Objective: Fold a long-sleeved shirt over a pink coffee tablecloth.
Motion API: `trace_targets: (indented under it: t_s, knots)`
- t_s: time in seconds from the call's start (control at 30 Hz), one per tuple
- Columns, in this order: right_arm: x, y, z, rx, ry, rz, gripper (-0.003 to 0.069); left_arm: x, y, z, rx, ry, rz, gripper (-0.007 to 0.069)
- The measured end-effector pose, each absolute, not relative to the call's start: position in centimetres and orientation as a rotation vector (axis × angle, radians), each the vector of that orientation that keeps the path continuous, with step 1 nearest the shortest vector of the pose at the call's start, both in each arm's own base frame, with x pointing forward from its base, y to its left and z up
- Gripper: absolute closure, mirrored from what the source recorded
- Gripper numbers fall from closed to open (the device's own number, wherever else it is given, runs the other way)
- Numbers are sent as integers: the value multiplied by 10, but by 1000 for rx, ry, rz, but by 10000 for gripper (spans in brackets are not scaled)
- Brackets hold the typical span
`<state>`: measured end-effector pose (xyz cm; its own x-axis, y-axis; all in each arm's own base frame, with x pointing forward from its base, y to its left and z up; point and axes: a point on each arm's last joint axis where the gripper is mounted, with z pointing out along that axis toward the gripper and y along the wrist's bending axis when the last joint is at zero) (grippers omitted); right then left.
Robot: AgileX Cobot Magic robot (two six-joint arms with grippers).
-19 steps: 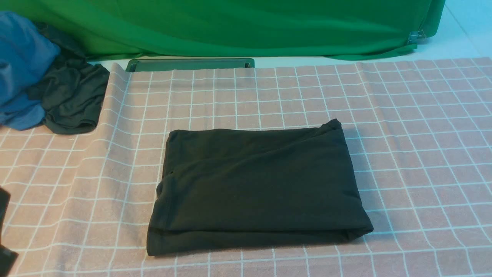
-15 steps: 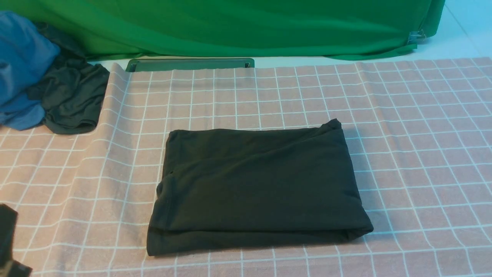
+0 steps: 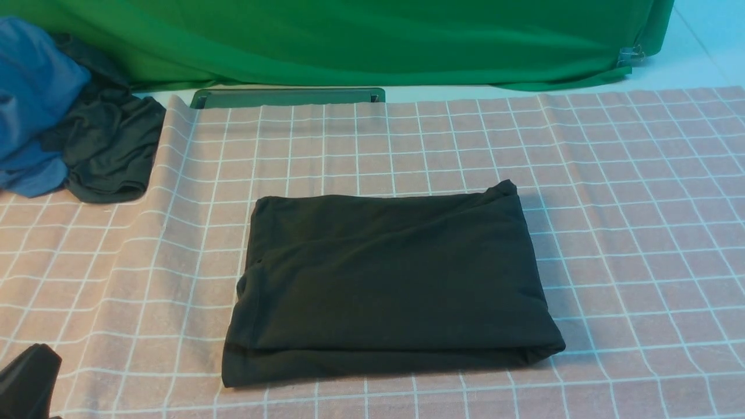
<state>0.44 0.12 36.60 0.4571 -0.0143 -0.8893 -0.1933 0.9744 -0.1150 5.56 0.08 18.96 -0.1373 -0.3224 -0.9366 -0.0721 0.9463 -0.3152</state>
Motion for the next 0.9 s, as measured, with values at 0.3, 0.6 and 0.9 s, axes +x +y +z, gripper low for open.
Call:
trace_targets:
  t_s: [0.3,0.6,0.9]
  knots:
    - [4,1,366,-211,1093,111,517,56,1,190,-288,1706,-207,612]
    - [4,1,366,-211,1093,111,503,56,1,190,-285,1706,-203,612]
    - [20,3,334,-183,1256,0,480,56,1,190,-283,1706,-201,612]
